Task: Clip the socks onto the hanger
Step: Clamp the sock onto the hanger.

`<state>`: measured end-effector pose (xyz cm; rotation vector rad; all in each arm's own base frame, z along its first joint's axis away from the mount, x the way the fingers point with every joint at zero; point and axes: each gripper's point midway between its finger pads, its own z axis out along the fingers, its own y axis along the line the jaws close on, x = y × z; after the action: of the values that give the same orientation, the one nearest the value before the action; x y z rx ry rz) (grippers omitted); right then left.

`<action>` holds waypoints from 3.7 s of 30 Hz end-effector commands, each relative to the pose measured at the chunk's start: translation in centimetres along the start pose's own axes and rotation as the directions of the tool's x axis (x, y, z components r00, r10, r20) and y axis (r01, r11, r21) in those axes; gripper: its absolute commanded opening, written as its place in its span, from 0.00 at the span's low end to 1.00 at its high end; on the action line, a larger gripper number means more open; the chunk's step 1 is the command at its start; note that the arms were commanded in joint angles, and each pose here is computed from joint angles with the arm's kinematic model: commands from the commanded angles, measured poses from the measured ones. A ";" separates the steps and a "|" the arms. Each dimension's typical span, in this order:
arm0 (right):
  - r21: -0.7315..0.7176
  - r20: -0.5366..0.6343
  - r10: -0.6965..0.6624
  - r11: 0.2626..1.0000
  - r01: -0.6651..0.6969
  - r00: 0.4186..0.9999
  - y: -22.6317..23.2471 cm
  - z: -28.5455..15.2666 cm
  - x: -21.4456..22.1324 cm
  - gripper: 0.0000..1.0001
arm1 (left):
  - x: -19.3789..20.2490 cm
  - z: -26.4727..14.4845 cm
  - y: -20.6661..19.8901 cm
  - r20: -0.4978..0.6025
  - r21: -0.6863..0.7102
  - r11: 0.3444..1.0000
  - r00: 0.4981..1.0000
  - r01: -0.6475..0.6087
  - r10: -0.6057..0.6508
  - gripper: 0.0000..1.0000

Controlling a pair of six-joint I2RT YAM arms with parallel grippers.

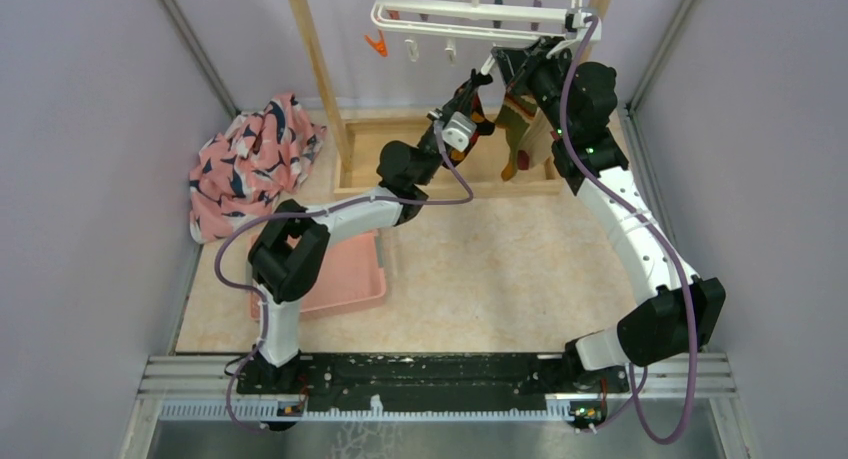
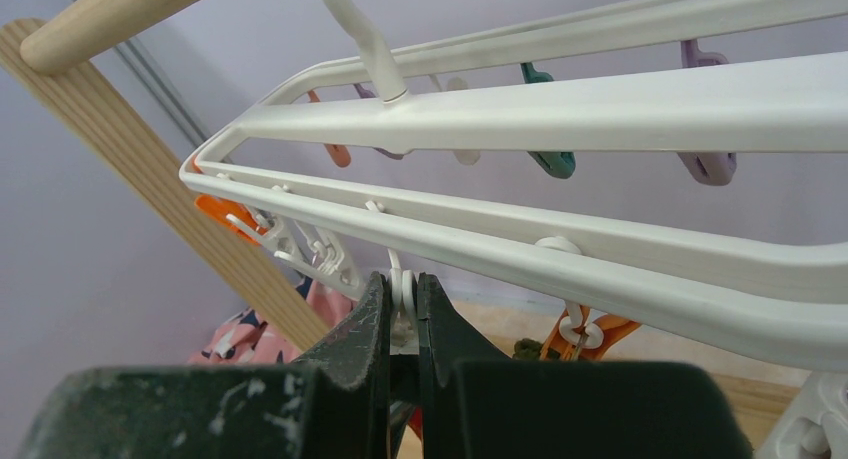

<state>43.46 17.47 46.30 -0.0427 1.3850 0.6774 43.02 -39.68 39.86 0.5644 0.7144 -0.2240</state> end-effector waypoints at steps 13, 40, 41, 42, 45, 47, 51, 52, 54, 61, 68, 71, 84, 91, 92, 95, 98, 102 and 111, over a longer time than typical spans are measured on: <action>0.074 -0.142 -0.005 0.997 0.016 0.990 -2.2 -1.4 3.4 0.00 | -1.1 1.8 0.7 0.053 0.005 0.999 0.998 0.044 -0.044 0.00; 0.085 -0.128 -0.014 0.996 0.025 0.992 -2.4 -1.3 2.6 0.00 | -3.1 1.6 1.6 0.084 0.005 1.000 0.996 0.013 -0.014 0.00; 0.084 -0.127 -0.014 0.996 0.025 0.992 -2.4 -1.3 2.6 0.00 | -3.2 1.6 1.7 0.086 0.003 1.000 0.996 0.011 -0.012 0.00; 0.085 -0.128 -0.014 0.996 0.025 0.992 -2.5 -1.3 2.7 0.00 | -3.3 1.7 1.7 0.089 0.005 1.000 0.996 0.011 -0.012 0.00; 0.085 -0.129 -0.014 0.996 0.025 0.991 -2.5 -1.3 2.8 0.00 | -3.7 1.8 1.7 0.099 0.009 1.000 0.995 0.019 -0.019 0.00; 0.085 -0.131 -0.014 0.996 0.025 0.991 -2.5 -1.2 2.8 0.00 | -3.8 1.8 1.8 0.102 0.010 1.000 0.995 0.023 -0.024 0.00; 0.083 -0.134 -0.011 0.996 0.022 0.991 -2.5 -1.3 3.0 0.00 | -4.1 2.0 1.8 0.110 0.013 1.000 0.994 0.028 -0.030 0.00; 0.084 -0.134 -0.011 0.996 0.022 0.991 -2.5 -1.2 3.0 0.00 | -4.2 2.1 1.8 0.112 0.014 0.999 0.993 0.030 -0.031 0.00; 0.086 -0.136 -0.012 0.996 0.024 0.991 -2.6 -1.3 3.1 0.00 | -4.5 2.1 1.9 0.117 0.014 0.999 0.992 0.039 -0.040 0.00; 0.081 -0.137 -0.010 0.996 0.021 0.991 -2.5 -1.2 3.1 0.00 | -4.5 2.6 1.9 0.119 0.015 0.999 0.992 0.043 -0.044 0.00; 0.076 -0.141 -0.006 0.997 0.017 0.990 -2.5 -1.1 3.3 0.00 | -5.3 3.1 2.2 0.138 0.012 0.999 0.989 0.051 -0.053 0.00; 0.074 -0.141 -0.004 0.997 0.015 0.990 -2.4 -1.1 3.3 0.00 | -5.3 3.2 2.1 0.141 0.015 0.999 0.989 0.050 -0.052 0.00; 0.065 -0.145 0.000 0.998 0.009 0.989 -2.3 -1.1 3.5 0.00 | -5.7 2.6 0.0 0.138 0.050 0.990 0.981 0.128 -0.134 0.00; 0.068 -0.143 -0.002 0.998 0.012 0.990 -2.3 -1.2 3.4 0.00 | -6.0 3.1 -0.2 0.147 0.052 0.992 0.982 0.114 -0.121 0.00; 0.067 -0.144 -0.002 0.998 0.012 0.990 -2.3 -1.2 3.4 0.00 | -6.0 3.2 -0.1 0.147 0.050 0.992 0.982 0.113 -0.119 0.00; 0.065 -0.145 -0.001 0.998 0.010 0.989 -2.2 -1.2 3.4 0.03 | -6.1 3.3 -0.1 0.147 0.050 0.994 0.983 0.101 -0.107 0.00; 0.059 -0.140 -0.002 0.998 0.010 0.990 -2.1 -1.3 3.2 0.14 | -6.1 3.5 0.0 0.148 0.047 0.994 0.984 0.097 -0.103 0.00; 0.054 -0.134 -0.003 0.998 0.011 0.991 -1.9 -1.5 2.9 0.22 | -6.1 3.7 0.1 0.148 0.037 0.992 0.981 0.117 -0.122 0.00; 0.055 -0.127 -0.004 0.998 0.011 0.992 -1.7 -1.9 2.6 0.36 | -5.7 3.9 0.0 0.138 0.035 0.991 0.981 0.130 -0.134 0.01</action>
<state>43.01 16.88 46.41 -0.0481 1.3933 0.6656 42.82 -41.48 43.11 0.5491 0.7057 -0.3510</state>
